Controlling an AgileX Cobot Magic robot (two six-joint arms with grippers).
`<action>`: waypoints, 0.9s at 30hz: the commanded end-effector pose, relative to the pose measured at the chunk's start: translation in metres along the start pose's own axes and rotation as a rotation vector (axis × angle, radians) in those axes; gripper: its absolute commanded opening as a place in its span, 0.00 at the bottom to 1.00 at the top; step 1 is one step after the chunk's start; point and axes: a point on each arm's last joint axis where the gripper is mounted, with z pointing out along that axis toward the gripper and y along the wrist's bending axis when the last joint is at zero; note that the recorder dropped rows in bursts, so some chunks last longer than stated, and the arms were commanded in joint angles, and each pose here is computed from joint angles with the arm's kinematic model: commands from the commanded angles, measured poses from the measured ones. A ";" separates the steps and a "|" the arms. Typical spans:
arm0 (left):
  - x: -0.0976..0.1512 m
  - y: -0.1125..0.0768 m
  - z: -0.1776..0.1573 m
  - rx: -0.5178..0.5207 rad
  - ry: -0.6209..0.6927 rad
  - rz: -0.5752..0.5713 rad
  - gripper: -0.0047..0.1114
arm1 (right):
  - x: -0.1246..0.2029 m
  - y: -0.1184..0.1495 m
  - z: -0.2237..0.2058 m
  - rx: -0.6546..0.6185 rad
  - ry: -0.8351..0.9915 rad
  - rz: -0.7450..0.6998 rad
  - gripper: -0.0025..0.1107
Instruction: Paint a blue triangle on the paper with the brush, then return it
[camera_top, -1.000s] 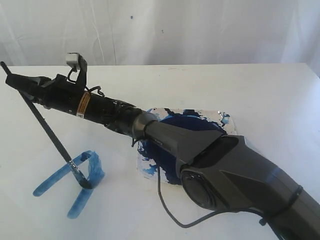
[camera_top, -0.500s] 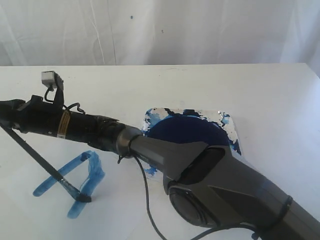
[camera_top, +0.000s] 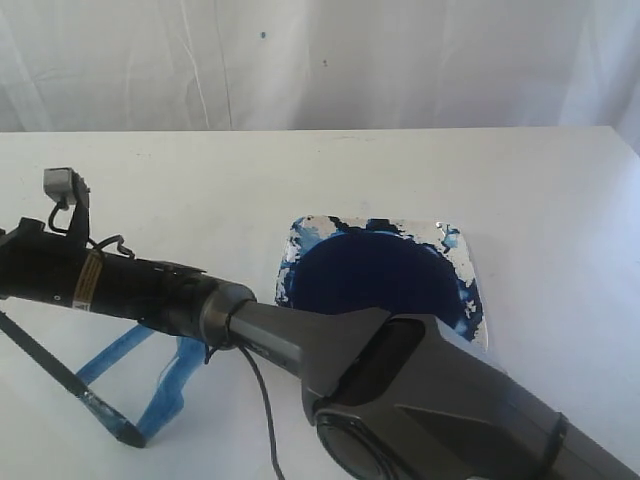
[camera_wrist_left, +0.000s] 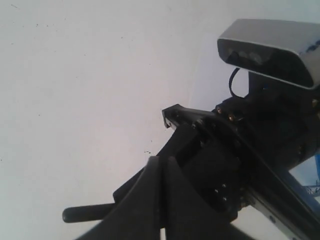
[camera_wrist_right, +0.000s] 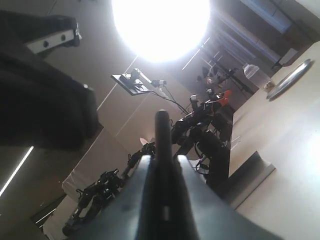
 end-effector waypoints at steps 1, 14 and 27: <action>0.000 -0.002 -0.003 0.015 -0.007 -0.019 0.04 | 0.002 0.002 0.001 -0.008 -0.012 -0.009 0.02; -0.001 -0.006 -0.027 -0.038 -0.118 -0.017 0.04 | -0.028 -0.003 -0.012 -0.001 -0.067 -0.026 0.02; 0.007 0.008 -0.032 -0.233 -0.181 -0.168 0.04 | -0.112 -0.001 -0.061 -0.109 -0.222 -0.039 0.02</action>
